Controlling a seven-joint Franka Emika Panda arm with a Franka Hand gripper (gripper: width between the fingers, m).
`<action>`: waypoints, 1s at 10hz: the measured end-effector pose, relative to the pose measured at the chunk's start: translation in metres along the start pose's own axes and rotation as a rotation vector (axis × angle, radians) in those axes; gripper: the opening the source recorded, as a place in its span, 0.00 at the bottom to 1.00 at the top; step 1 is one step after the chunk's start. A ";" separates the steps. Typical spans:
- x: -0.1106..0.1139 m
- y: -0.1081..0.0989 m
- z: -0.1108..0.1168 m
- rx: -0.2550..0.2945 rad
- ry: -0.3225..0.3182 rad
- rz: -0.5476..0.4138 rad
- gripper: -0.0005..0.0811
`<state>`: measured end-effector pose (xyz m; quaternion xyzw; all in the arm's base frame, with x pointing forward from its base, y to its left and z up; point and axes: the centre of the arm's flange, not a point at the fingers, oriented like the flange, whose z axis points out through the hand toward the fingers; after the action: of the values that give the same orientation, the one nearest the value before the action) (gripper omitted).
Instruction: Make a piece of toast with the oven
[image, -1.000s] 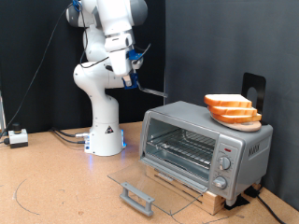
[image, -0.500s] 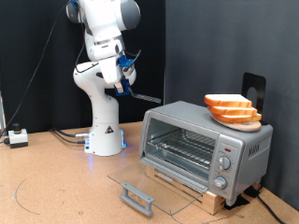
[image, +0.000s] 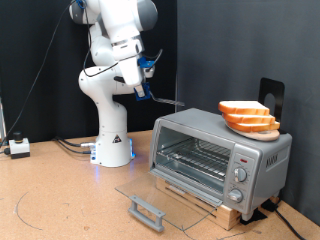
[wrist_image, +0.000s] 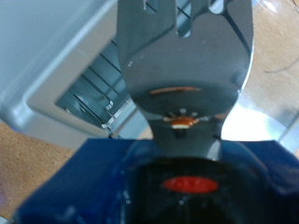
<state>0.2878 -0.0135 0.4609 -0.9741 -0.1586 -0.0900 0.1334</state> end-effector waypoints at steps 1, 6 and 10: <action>0.003 -0.010 0.004 0.003 -0.008 -0.003 0.52; 0.020 -0.042 0.019 -0.019 0.001 -0.001 0.52; 0.031 -0.057 0.036 -0.030 -0.010 0.004 0.52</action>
<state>0.3026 0.0583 0.4465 -0.9768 -0.1560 -0.0872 0.1179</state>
